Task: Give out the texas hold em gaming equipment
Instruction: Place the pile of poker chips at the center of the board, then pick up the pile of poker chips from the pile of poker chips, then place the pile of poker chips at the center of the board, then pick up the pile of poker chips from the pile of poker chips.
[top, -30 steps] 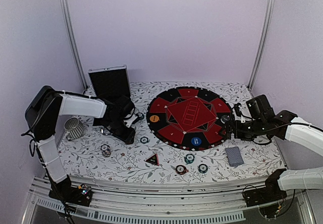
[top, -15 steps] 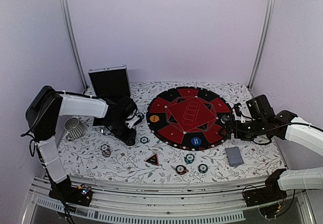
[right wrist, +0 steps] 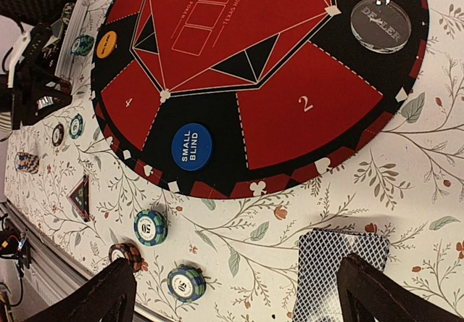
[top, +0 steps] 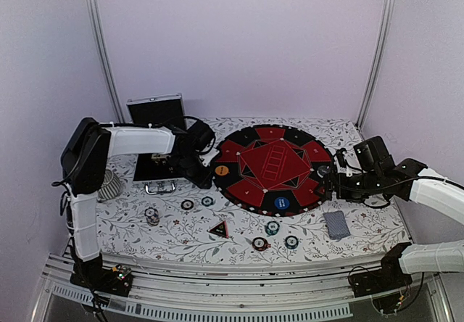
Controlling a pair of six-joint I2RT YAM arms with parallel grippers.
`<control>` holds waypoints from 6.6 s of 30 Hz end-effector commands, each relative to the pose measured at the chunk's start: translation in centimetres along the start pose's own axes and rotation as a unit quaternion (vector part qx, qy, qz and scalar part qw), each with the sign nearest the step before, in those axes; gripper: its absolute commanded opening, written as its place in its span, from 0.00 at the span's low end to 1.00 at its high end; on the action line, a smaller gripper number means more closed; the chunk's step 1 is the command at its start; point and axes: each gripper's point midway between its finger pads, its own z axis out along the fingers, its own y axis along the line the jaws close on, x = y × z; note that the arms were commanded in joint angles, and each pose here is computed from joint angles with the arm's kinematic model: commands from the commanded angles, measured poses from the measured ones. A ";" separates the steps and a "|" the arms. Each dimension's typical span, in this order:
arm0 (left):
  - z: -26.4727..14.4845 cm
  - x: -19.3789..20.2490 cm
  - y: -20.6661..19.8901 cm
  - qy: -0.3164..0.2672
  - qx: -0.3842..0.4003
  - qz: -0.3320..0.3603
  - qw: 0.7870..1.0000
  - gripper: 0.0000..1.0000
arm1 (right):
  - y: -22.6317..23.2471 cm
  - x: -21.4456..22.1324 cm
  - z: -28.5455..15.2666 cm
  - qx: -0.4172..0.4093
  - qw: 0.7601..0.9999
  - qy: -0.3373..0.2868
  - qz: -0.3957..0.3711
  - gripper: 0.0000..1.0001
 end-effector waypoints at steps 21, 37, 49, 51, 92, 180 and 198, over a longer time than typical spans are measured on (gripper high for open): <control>3.2 -1.4 3.5 0.040 -0.040 -0.002 0.998 0.54 | -0.2 0.2 -0.3 0.002 1.000 -0.002 0.002 0.99; -12.0 -5.8 0.0 -0.121 0.027 -0.009 0.992 0.65 | -0.1 -0.1 -0.4 0.002 1.000 -0.006 0.003 0.99; -14.4 10.0 3.0 -0.038 -0.076 -0.163 0.983 0.98 | 0.1 -0.7 -0.8 0.001 1.000 -0.023 -0.019 0.99; -14.5 11.5 3.8 -0.034 -0.096 -0.193 0.976 0.98 | 0.0 -0.7 -0.9 0.001 0.999 -0.026 -0.022 0.99; -6.4 18.5 4.0 0.039 -0.065 -0.253 0.964 0.51 | 0.3 -0.4 -0.8 -0.017 0.999 -0.030 -0.037 0.99; -11.4 9.7 1.6 -0.037 -0.075 -0.164 0.983 0.98 | 0.4 -0.4 -0.7 -0.020 0.999 -0.031 -0.037 0.99; -4.4 18.4 5.0 -0.016 -0.050 -0.326 0.944 0.98 | 0.7 -0.5 -1.0 -0.026 0.998 -0.036 -0.042 0.99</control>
